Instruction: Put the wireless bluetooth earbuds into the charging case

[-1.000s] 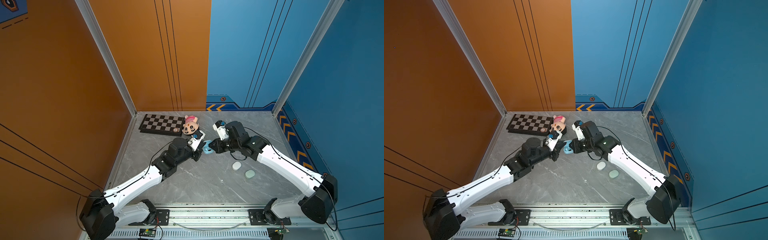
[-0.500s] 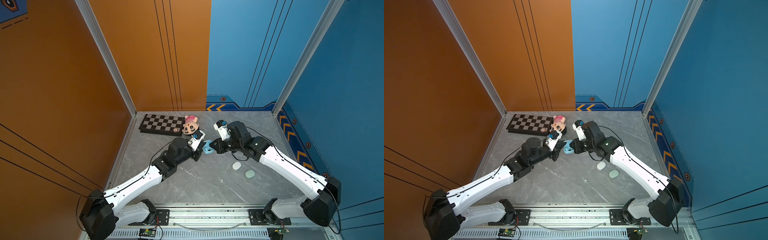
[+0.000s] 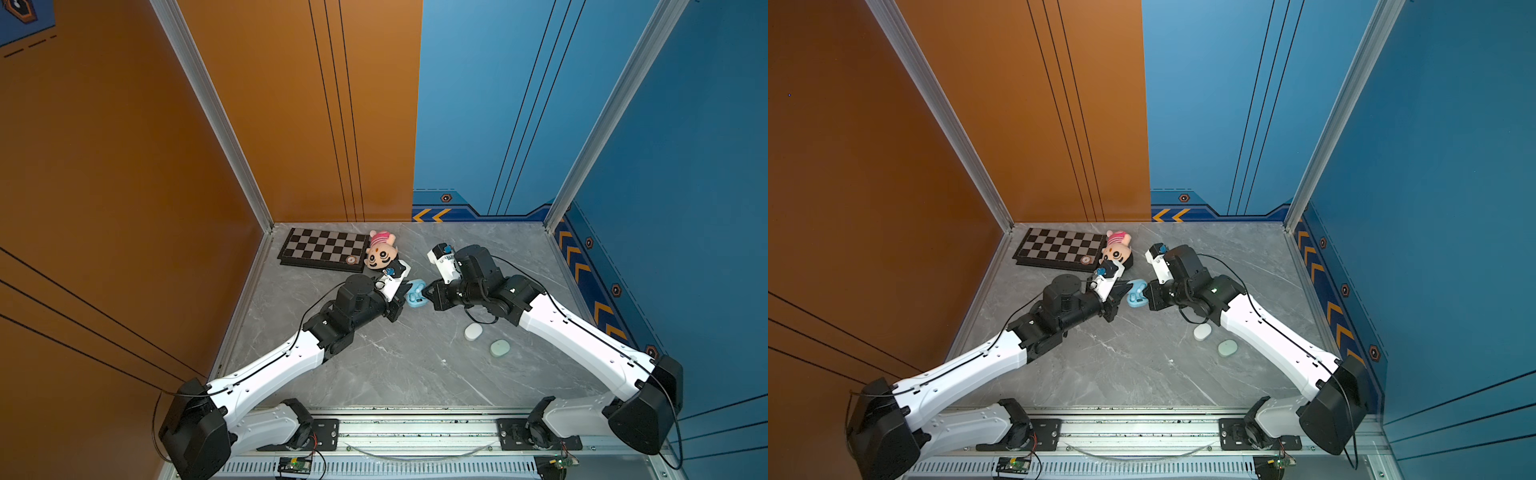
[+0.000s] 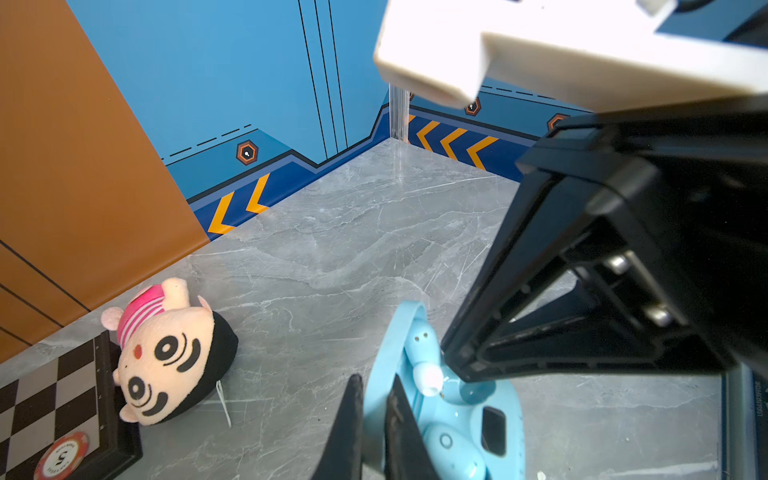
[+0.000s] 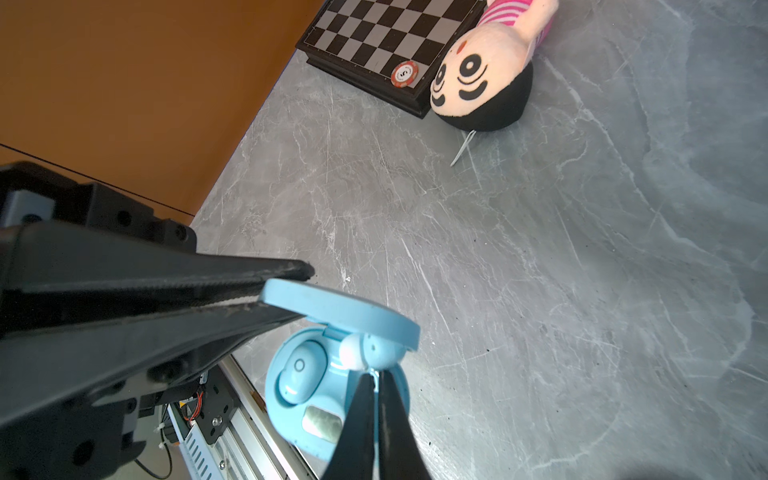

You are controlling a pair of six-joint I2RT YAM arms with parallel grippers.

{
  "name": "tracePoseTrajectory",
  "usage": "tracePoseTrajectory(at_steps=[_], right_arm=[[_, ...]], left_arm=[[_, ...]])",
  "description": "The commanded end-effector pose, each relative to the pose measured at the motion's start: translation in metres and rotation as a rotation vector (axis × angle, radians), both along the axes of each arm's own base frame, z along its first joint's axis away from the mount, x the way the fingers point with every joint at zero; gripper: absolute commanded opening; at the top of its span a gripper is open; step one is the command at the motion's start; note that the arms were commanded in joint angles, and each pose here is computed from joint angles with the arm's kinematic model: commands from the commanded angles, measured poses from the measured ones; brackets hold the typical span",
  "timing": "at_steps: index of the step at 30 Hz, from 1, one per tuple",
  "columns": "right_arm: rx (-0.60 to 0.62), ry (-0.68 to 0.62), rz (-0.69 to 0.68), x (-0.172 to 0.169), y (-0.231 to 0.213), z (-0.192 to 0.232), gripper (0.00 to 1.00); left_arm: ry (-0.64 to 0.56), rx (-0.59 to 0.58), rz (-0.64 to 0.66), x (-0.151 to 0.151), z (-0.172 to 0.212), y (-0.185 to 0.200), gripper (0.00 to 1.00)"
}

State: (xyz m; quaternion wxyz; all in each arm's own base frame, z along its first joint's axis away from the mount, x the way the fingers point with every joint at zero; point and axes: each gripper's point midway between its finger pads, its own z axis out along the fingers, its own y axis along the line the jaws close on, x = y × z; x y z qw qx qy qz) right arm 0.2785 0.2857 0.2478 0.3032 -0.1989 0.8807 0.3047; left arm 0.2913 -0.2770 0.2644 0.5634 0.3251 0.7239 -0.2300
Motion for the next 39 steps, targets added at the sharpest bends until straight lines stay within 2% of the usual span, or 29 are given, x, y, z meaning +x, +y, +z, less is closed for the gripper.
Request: tracePoseTrajectory(at_steps=[1,3,8,12,14,19,25,33,39], right_arm=[[-0.013,-0.022,-0.001,-0.003,-0.005,0.003,0.1],[0.001,-0.025,-0.004,-0.002,-0.004,0.008,0.11],[0.059,-0.027,-0.024,0.002,-0.002,0.025,0.23],[0.129,0.001,-0.094,0.012,-0.009,0.034,0.32],[0.147,0.027,-0.148,0.019,-0.017,0.031,0.33],[0.125,0.136,-0.35,0.032,-0.051,-0.005,0.33],[0.047,0.312,-0.521,0.028,-0.087,-0.064,0.34],[-0.007,0.439,-0.547,0.021,-0.09,-0.108,0.38],[-0.048,0.494,-0.586,0.019,-0.098,-0.129,0.38]], left_arm=[[-0.056,-0.057,-0.001,0.001,0.029,0.0,0.0],[-0.054,-0.053,0.0,0.001,0.027,0.001,0.0],[-0.061,-0.029,0.01,0.003,0.022,0.002,0.0],[-0.081,0.018,0.045,0.009,0.015,0.006,0.0],[-0.104,0.068,0.078,0.012,0.01,0.008,0.0],[-0.144,0.227,0.158,0.021,-0.017,0.009,0.0],[-0.143,0.32,0.197,0.027,-0.06,-0.001,0.0],[-0.092,0.487,0.146,0.029,-0.127,-0.03,0.0],[-0.103,0.616,0.209,0.039,-0.157,-0.04,0.0]])
